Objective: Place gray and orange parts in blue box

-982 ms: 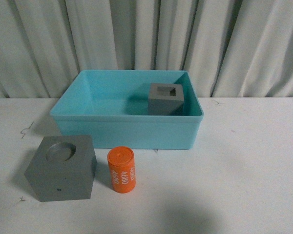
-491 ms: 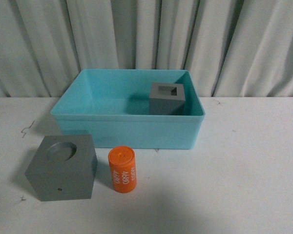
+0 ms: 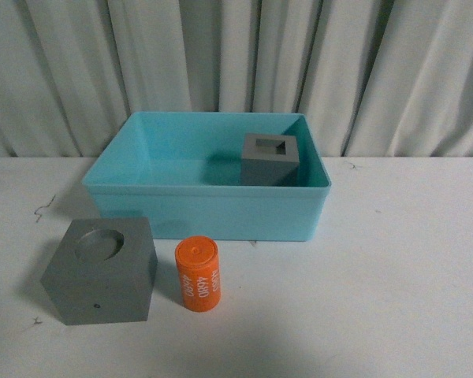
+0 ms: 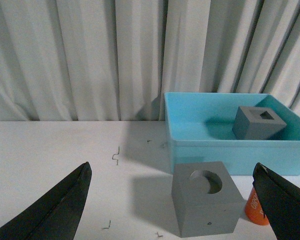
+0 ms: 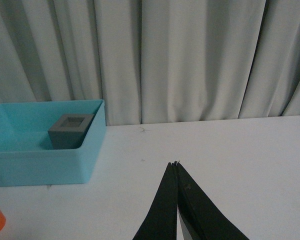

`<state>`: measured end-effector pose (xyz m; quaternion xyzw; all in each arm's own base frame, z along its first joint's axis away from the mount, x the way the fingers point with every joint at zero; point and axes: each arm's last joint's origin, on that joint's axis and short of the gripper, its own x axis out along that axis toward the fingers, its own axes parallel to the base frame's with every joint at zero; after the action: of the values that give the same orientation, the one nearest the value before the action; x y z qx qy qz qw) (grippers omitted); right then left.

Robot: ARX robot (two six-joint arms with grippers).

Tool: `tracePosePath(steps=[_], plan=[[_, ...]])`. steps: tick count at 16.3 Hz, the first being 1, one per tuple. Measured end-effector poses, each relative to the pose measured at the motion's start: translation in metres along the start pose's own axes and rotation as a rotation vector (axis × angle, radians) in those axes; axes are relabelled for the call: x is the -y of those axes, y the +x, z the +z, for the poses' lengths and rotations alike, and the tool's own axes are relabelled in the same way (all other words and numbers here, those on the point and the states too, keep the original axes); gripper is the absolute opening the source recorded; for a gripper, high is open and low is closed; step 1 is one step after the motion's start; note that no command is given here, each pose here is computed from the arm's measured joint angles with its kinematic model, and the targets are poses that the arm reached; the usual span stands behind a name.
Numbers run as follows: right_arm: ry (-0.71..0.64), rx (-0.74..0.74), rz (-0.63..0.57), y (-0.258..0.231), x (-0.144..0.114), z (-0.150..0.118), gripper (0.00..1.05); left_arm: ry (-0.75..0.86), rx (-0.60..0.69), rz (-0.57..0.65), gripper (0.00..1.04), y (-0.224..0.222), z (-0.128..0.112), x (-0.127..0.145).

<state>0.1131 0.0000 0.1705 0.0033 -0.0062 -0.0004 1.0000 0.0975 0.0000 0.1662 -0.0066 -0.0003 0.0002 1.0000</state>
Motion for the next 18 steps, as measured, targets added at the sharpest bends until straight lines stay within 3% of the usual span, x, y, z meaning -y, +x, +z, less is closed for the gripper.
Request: tracePosePath(steps=[6,7,8,18], plan=[[0.000,-0.002,0.000,-0.006,0.000,-0.001,0.02,0.000,0.000,0.000,0.98,0.000,0.000,0.000],[0.000,-0.055,0.001,-0.012,0.000,-0.007,0.02,0.000,0.000,0.001,0.98,0.000,0.000,0.000],[-0.001,0.007,0.001,-0.016,0.000,-0.002,0.02,0.000,-0.001,-0.001,0.98,0.000,0.000,0.000],[-0.001,-0.006,0.000,-0.016,0.000,-0.003,0.02,0.000,0.000,0.000,0.98,0.000,0.000,0.000]])
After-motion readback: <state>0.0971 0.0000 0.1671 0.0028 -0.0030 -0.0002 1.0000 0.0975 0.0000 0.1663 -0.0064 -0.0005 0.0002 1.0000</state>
